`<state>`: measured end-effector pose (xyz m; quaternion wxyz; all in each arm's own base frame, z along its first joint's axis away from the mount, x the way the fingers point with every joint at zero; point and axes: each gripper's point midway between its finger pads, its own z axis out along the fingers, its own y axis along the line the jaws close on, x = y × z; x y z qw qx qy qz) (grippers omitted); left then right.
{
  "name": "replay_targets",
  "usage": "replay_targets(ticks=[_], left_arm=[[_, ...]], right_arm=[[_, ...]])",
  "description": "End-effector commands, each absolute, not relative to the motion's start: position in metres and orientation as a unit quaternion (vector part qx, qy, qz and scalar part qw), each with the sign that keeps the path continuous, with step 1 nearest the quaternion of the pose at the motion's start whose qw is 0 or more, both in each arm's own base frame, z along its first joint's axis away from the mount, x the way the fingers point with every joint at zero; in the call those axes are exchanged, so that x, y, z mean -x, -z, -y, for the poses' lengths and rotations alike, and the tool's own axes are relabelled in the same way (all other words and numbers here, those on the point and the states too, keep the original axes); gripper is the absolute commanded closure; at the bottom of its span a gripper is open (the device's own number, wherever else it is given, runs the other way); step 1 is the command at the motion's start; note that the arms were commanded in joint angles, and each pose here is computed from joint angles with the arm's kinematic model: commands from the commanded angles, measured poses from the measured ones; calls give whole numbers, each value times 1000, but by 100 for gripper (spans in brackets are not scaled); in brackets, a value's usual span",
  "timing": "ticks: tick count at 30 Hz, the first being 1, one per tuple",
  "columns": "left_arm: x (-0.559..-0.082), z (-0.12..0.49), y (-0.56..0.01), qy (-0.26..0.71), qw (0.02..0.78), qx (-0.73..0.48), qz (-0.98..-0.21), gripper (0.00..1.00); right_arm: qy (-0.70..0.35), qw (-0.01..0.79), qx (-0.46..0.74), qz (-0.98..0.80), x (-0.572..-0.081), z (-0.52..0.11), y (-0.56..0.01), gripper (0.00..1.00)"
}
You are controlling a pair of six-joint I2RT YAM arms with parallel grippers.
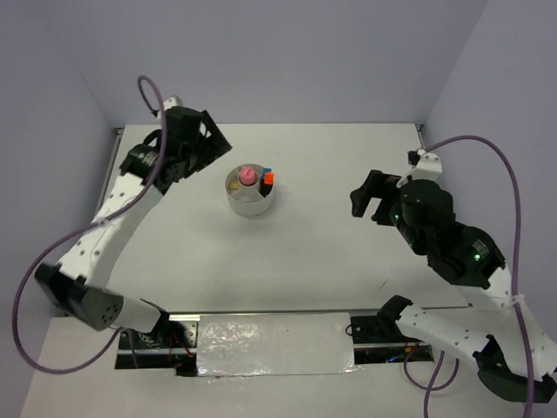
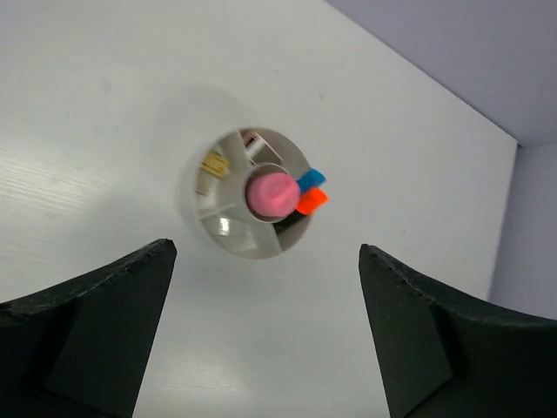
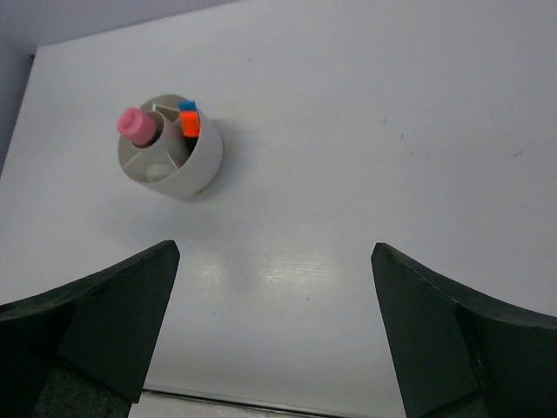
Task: Sort the stationery into containers
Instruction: Reset both arms
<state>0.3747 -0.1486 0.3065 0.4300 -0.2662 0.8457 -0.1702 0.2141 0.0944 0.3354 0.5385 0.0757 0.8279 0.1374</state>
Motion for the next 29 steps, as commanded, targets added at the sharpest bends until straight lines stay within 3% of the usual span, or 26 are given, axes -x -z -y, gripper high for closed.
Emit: replay_targets(ticks=[1,9,16,29], left_arm=[[-327,78,-335,24,485,204,-850,1],[-244,0,-350,-70,552,198,-807,1],[-187,-30,-343,-39,602,231,-763,1],[-177,-39,-335,-67,588,224,-774,1]], right_arm=[[-85,556,-52,-825,-203,-66,-361,0],[-90,582,-57,-806,-177,-41,-399,0],[-107,603,-62,-788,-159,-26,-406,0],[-119,603,-82,-785,-153,-22,-400,0]])
